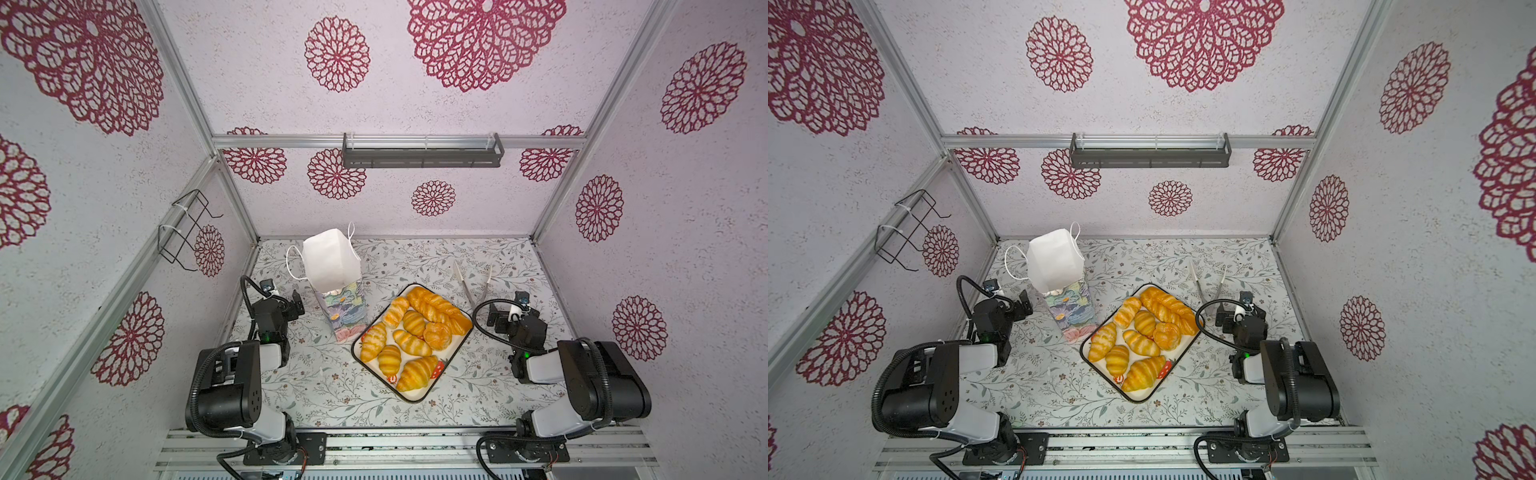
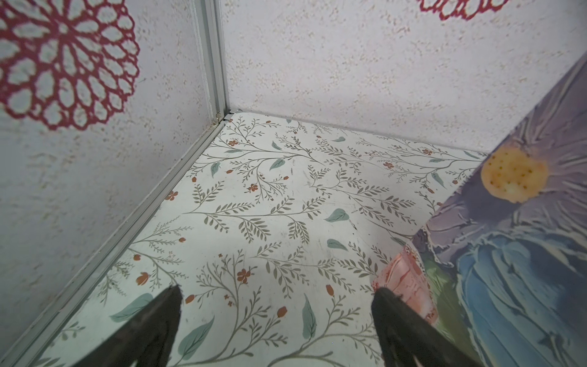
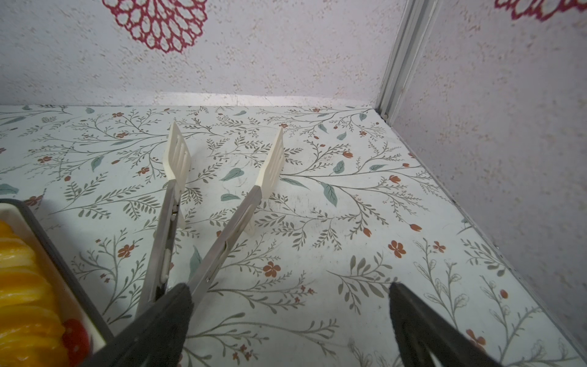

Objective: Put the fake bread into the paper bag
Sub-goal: 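Reach left gripper to the bag handle while right gripper moves toward tongs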

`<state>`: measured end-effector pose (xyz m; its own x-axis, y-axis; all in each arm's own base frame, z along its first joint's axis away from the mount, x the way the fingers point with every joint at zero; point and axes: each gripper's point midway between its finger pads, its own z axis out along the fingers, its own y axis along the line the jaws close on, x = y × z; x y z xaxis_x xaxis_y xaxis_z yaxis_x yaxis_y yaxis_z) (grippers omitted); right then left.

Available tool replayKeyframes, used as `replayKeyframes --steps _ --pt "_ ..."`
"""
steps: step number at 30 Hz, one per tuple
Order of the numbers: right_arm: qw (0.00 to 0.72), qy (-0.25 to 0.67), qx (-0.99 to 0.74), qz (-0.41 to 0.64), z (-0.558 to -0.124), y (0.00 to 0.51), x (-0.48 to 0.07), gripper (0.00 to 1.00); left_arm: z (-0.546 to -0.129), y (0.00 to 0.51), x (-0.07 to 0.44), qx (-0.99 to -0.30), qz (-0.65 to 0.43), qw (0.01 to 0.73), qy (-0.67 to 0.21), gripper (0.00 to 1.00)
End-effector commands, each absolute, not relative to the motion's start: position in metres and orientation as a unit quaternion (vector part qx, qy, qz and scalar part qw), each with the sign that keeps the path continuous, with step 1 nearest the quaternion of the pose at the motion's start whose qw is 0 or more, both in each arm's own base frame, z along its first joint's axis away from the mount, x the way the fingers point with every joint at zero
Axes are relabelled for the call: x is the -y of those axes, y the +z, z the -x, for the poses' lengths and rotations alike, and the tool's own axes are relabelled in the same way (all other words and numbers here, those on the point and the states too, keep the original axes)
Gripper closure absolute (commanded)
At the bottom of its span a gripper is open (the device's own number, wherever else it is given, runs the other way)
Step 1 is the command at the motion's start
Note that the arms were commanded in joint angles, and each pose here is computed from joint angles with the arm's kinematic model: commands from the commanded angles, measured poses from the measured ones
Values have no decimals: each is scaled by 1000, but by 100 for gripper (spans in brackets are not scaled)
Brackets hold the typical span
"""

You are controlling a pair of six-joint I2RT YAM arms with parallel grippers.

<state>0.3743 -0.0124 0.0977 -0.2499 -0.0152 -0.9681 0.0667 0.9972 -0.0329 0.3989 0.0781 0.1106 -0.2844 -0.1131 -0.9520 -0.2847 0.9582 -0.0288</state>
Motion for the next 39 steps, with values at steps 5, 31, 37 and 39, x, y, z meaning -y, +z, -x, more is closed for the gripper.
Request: replayKeyframes --steps 5,31,37,39 --pt "647 -52 -759 -56 -371 129 25 1 -378 135 -109 -751 214 611 127 3" --pt "402 -95 -856 -312 -402 176 60 1 -282 260 -82 -729 393 559 -23 1" --pt "463 15 -862 -204 -409 209 1 1 -263 319 -66 -737 348 577 -49 0" --pt "471 26 -861 -188 -409 219 -8 1 -263 335 -61 -742 334 578 -60 0"
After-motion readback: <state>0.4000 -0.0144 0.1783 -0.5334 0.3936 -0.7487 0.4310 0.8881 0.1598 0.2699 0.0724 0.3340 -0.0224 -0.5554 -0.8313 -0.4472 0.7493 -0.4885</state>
